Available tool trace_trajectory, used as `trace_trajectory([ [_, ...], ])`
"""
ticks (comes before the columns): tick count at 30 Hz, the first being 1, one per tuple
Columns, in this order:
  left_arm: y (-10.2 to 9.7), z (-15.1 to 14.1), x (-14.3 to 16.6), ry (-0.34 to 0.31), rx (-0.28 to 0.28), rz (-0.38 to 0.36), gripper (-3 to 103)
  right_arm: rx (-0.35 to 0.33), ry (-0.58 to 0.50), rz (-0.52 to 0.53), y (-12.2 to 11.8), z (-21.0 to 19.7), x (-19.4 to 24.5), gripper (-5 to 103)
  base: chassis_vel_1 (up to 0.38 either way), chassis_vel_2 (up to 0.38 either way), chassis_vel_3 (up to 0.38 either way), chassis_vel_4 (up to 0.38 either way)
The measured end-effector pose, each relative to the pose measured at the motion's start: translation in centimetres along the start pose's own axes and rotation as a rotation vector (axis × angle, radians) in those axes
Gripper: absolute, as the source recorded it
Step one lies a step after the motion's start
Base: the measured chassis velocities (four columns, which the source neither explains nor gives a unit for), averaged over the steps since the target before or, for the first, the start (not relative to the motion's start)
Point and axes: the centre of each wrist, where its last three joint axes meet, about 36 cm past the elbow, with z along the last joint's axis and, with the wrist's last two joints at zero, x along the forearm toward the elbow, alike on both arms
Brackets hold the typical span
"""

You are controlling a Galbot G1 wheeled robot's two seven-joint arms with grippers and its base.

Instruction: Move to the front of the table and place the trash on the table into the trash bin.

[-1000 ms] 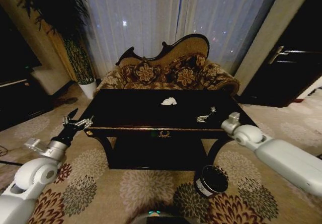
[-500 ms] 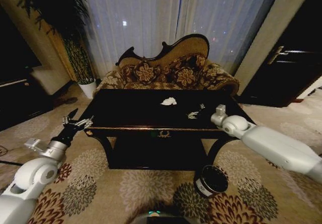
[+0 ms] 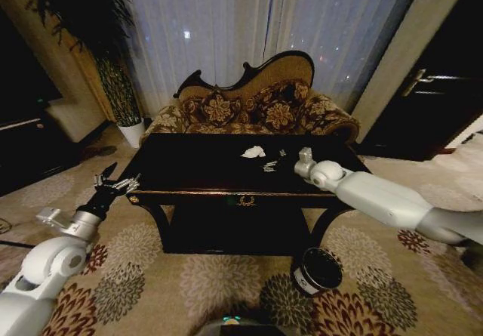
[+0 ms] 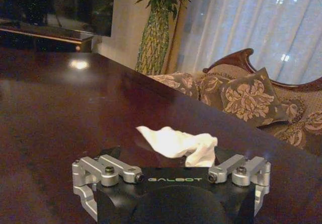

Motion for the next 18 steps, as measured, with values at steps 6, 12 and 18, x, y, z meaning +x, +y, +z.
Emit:
trace_trajectory([
  [6,0.0,0.0,0.0,0.000,0.000,0.000,100,-0.002,0.000,0.021,-1.0,0.1,-1.1,100,0.000,0.000,0.000,0.000],
  [12,0.0,0.0,0.0,0.000,0.000,0.000,100,0.001,0.001,0.034,-1.9,-0.1,-2.0,100,0.000,0.000,0.000,0.000],
  [18,0.0,0.0,0.0,0.000,0.000,0.000,100,0.003,0.012,0.040,-2.3,0.1,-3.3,100,0.000,0.000,0.000,0.000],
])
